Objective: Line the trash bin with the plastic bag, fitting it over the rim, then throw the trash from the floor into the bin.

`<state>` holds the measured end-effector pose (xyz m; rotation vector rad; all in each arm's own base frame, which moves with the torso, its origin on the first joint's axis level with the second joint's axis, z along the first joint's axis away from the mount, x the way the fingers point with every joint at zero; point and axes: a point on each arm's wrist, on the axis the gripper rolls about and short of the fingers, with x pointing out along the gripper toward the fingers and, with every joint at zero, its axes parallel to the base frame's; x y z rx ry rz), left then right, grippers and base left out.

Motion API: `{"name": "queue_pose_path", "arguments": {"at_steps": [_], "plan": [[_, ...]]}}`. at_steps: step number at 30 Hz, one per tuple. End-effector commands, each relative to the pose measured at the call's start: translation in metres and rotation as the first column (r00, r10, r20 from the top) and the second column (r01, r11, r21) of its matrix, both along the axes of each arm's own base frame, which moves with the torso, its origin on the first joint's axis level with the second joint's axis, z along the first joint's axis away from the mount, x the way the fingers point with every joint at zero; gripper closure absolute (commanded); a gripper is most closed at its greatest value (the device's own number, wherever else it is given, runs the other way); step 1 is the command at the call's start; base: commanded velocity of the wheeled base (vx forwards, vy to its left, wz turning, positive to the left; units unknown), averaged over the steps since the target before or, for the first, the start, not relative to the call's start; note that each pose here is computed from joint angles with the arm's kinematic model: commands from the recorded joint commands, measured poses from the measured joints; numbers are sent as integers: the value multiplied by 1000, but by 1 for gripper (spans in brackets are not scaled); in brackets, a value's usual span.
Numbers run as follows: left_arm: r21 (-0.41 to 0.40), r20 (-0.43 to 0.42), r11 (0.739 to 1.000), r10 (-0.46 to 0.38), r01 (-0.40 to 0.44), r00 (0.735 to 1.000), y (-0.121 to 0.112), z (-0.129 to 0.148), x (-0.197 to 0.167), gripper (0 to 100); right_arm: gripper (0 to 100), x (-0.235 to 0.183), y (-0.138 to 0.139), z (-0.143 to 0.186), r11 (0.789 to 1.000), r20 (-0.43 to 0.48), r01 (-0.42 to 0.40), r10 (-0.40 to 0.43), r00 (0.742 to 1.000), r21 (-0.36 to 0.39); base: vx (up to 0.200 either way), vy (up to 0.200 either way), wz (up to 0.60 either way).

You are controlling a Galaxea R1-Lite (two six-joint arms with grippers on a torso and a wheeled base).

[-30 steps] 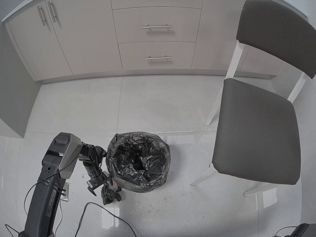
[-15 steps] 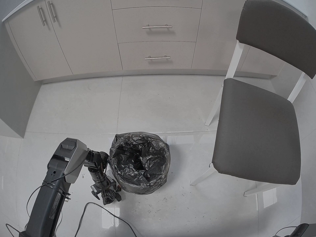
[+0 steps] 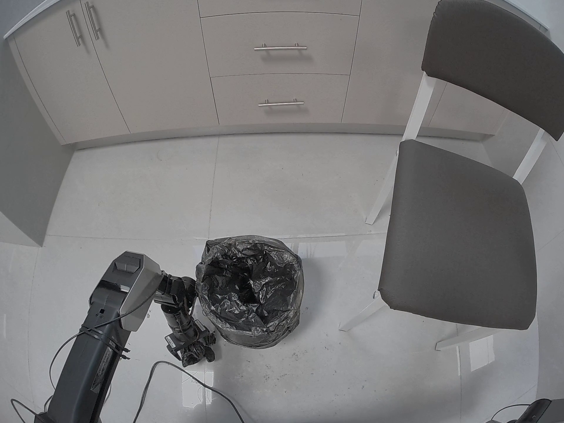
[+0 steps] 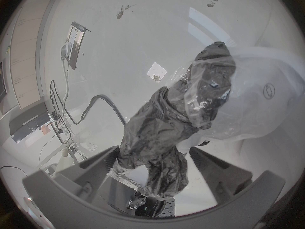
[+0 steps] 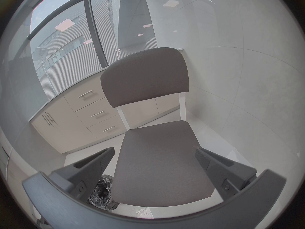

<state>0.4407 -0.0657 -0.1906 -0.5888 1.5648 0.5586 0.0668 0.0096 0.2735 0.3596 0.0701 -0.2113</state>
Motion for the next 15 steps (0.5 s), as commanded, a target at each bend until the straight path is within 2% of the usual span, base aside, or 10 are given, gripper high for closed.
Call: {"name": "queue_pose_path", "arguments": {"at_steps": [1, 10, 13, 14, 15], "plan": [[-1, -4, 1000, 0, 0, 1000, 0, -2, -1, 100, 0, 0, 0, 0, 1000, 0, 0, 0, 1000, 0, 0, 0, 0], [0, 7, 1000, -1, 1, 1000, -1, 6, 2, 100, 0, -2, -1, 0, 1000, 6, 1, -1, 1000, 2, 0, 0, 0], [1, 13, 1000, 5, -5, 1000, -1, 23, 5, 100, 0, -3, -1, 0, 1000, 8, 1, -1, 1000, 3, 0, 0, 0], [5, -12, 1000, 6, -6, 1000, -1, 37, 4, 100, 0, -4, -1, 0, 1000, 11, 2, -2, 1000, 5, 0, 0, 0], [5, -12, 1000, 6, -6, 1000, -1, 37, 4, 100, 0, -4, -1, 0, 1000, 11, 2, -2, 1000, 5, 0, 0, 0]]}}
